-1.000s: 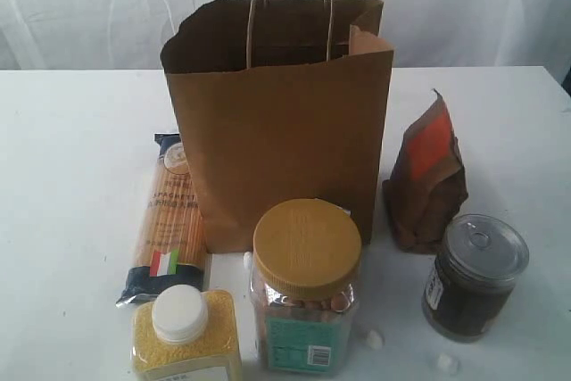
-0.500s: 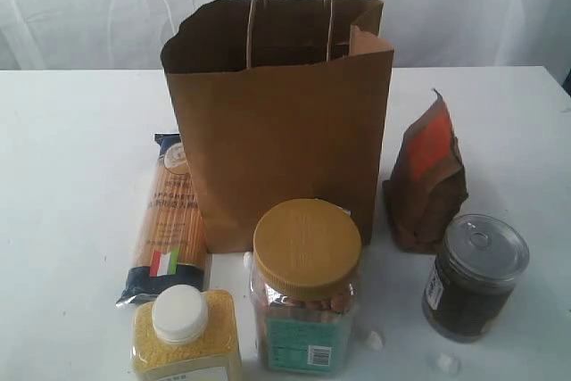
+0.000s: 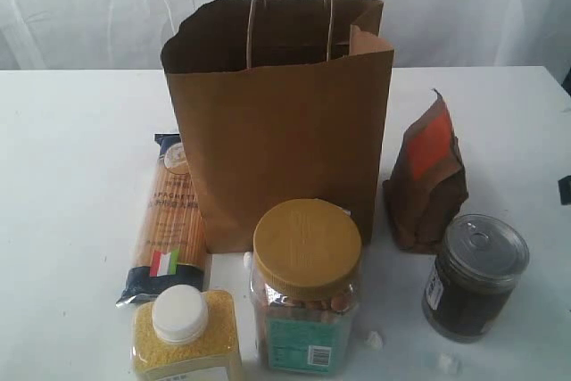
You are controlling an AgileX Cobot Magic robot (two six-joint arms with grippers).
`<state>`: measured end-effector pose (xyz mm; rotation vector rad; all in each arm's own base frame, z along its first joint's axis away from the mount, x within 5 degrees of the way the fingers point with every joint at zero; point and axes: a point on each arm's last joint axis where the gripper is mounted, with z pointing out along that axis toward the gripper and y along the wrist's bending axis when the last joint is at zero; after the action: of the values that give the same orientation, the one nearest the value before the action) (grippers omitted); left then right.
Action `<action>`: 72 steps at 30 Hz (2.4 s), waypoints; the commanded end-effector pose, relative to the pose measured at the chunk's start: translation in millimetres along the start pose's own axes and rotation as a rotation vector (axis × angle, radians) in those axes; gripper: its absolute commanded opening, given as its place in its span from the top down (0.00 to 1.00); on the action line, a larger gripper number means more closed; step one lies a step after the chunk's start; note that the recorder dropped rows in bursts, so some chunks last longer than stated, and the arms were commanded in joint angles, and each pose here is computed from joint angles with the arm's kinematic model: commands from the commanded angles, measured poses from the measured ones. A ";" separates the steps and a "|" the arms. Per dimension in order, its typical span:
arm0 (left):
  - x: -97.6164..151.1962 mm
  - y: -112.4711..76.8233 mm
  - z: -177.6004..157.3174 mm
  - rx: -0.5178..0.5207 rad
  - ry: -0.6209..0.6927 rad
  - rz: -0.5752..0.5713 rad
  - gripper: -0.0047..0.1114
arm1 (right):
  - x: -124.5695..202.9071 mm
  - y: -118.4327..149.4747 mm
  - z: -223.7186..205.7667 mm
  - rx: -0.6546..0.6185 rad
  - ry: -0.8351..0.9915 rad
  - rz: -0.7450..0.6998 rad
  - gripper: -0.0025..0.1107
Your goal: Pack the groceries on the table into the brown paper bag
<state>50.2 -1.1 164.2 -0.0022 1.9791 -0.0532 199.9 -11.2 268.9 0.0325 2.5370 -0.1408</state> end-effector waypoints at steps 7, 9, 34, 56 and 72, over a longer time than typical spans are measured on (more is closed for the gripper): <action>1.7 -0.1 0.5 0.004 0.001 0.002 0.96 | -9.1 22.8 2.8 -0.244 -0.037 -0.039 0.98; 1.7 -0.1 0.5 0.004 0.001 0.002 0.96 | -10.0 28.1 1.2 -0.303 -0.058 -0.101 0.96; 1.7 -0.1 0.5 0.004 0.001 0.002 0.96 | 4.5 71.3 4.5 -0.419 0.007 -0.411 0.28; 1.7 -0.1 0.5 0.004 0.001 0.002 0.96 | 8.6 96.4 45.3 -0.307 0.123 -0.431 0.28; 1.7 -0.1 0.5 0.004 0.001 0.002 0.96 | 11.0 95.7 44.3 -0.305 0.154 -0.403 0.39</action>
<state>50.2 -1.1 164.2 -0.0022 1.9791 -0.0532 221.5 78.3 216.6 -0.6103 2.6506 0.0961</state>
